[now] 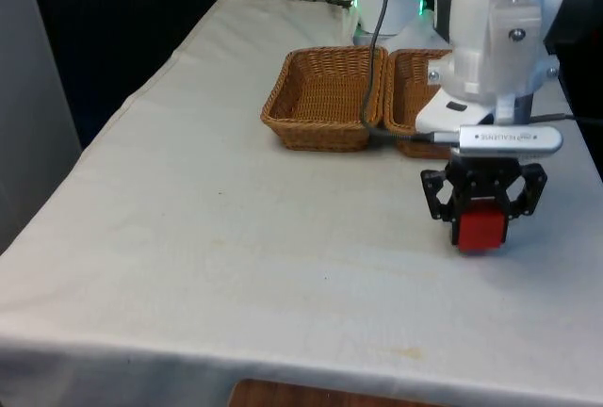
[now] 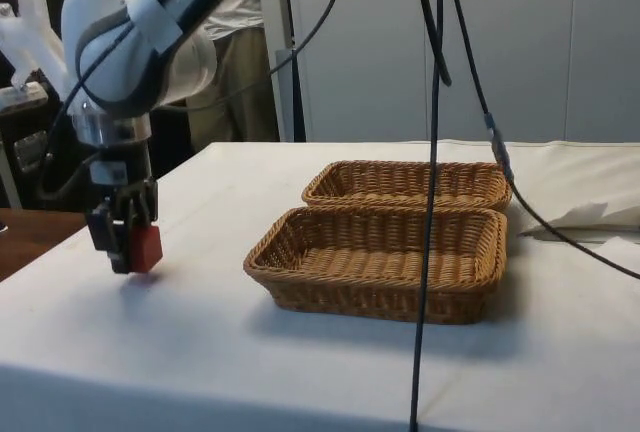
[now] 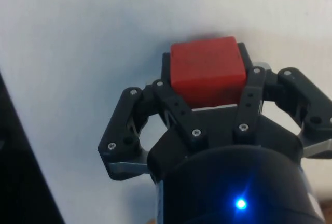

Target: Pick up the red cube and place it into the right basket.

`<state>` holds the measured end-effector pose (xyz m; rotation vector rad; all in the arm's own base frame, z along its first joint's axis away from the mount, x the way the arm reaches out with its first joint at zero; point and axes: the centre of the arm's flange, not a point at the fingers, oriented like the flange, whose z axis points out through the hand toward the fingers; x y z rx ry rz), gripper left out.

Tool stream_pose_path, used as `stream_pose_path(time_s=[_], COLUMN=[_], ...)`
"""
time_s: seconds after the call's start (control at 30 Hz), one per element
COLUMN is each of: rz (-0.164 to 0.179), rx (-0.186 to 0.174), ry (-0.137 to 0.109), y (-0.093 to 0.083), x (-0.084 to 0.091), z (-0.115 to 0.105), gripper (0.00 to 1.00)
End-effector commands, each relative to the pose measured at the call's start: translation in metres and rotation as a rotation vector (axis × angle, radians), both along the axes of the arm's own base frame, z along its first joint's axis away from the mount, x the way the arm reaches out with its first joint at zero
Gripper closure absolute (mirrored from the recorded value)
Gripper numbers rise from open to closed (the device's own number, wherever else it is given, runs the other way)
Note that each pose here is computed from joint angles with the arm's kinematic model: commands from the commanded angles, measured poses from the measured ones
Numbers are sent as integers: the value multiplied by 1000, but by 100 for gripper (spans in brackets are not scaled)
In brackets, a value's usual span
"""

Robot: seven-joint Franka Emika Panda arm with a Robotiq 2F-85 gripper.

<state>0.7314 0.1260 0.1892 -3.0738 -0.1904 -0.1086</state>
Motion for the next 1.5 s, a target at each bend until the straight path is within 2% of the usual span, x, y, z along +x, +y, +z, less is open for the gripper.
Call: stream_pose_path(time_s=[0.0, 0.03, 0.07, 0.23, 0.3, 0.43, 0.57, 0.6, 0.77, 0.87, 1.17, 1.2, 1.23, 1.3, 1.47], rz=[1, 0, 2, -1, -2, -1, -1, -3, 6, 5, 30, 22, 30, 38, 50], rx=[1, 0, 2, 5, 8, 10, 13, 16, 10, 13, -5, 2, -5, -8, -14], ry=[-1, 0, -1, 3, 2, 8, 14, 15, 22, 29, 24, 33, 24, 22, 25], y=[0, 0, -1, -4, -4, -7, -8, -8, -10, -11, -18, -17, -18, -21, -27], x=[-2, 0, -3, -11, -11, -18, -24, -21, -36, -39, -70, -63, -70, -77, -89], z=[6, 0, 9, 30, 28, 51, 64, 61, 80, 81, 111, 105, 111, 117, 124], gripper=[97, 97, 97, 97, 97, 97, 97, 97, 97, 97, 97, 97, 97, 97, 97])
